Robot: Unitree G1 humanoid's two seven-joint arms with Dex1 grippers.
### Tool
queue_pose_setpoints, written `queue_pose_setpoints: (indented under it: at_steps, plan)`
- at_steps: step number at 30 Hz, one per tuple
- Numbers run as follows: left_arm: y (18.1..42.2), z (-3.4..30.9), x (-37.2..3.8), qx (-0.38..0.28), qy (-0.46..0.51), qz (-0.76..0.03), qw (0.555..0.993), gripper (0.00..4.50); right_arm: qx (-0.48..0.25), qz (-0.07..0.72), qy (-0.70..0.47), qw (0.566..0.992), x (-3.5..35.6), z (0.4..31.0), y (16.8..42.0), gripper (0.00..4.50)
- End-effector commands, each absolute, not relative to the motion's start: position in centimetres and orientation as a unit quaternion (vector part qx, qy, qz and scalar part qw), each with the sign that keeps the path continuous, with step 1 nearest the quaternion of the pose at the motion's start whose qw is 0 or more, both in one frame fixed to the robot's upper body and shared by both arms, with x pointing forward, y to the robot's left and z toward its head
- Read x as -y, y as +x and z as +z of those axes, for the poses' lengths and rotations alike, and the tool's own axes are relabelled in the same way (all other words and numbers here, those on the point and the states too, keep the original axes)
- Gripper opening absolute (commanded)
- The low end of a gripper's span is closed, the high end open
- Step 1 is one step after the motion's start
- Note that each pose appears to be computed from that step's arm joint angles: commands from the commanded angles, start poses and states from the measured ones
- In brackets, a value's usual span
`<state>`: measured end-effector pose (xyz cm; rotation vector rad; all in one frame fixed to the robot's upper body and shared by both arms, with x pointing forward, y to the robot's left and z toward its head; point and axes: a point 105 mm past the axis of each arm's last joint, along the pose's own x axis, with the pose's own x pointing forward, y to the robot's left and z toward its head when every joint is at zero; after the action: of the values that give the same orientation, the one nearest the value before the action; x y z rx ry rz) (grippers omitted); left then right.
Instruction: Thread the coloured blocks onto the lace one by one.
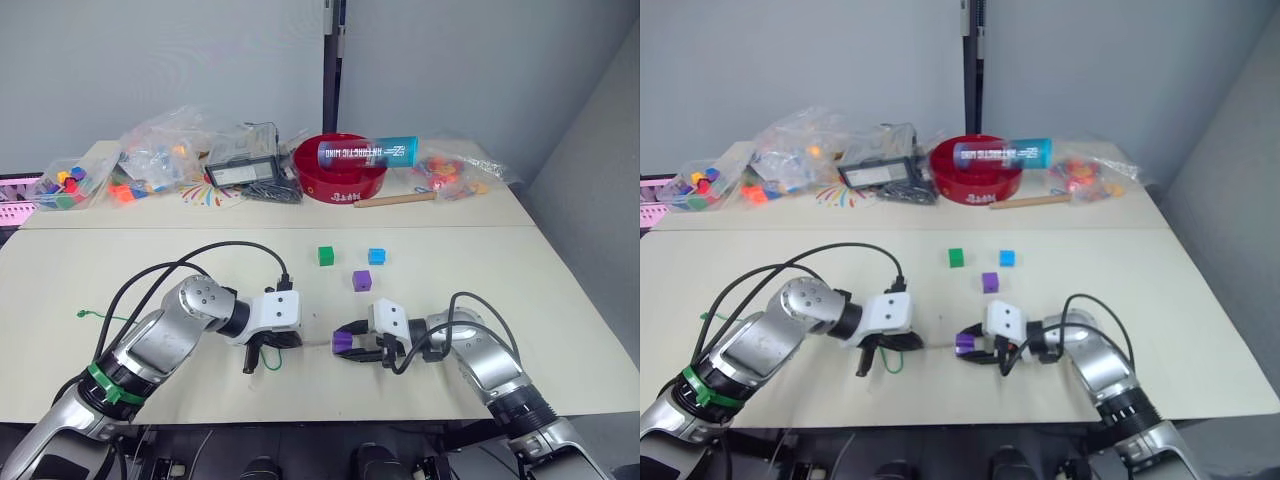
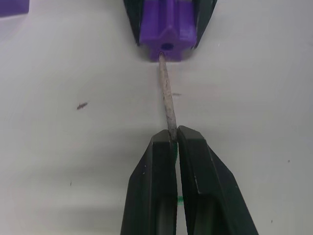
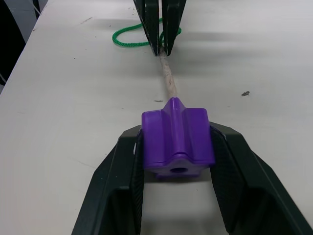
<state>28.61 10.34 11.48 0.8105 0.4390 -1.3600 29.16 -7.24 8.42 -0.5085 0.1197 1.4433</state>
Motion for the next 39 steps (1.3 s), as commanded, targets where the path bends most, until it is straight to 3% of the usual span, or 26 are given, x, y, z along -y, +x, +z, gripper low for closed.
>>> queue_pose_setpoints:
  at_steps: [1, 32, 39]
  plan:
    - [28.6, 12.2, -10.5, -0.184, 0.374, -0.602, 0.681, 0.0, -0.077, 0.662, -0.229, 0.71, 7.6, 7.2, 28.5, 1.38]
    - [28.9, 12.2, -8.4, -0.167, 0.378, -0.62, 0.667, 0.0, -0.058, 0.678, -0.234, 0.694, 5.9, 8.0, 28.3, 1.38]
    - [28.5, 12.5, -6.4, -0.146, 0.36, -0.638, 0.665, 0.0, -0.057, 0.675, -0.231, 0.699, 5.5, 8.2, 28.4, 1.38]
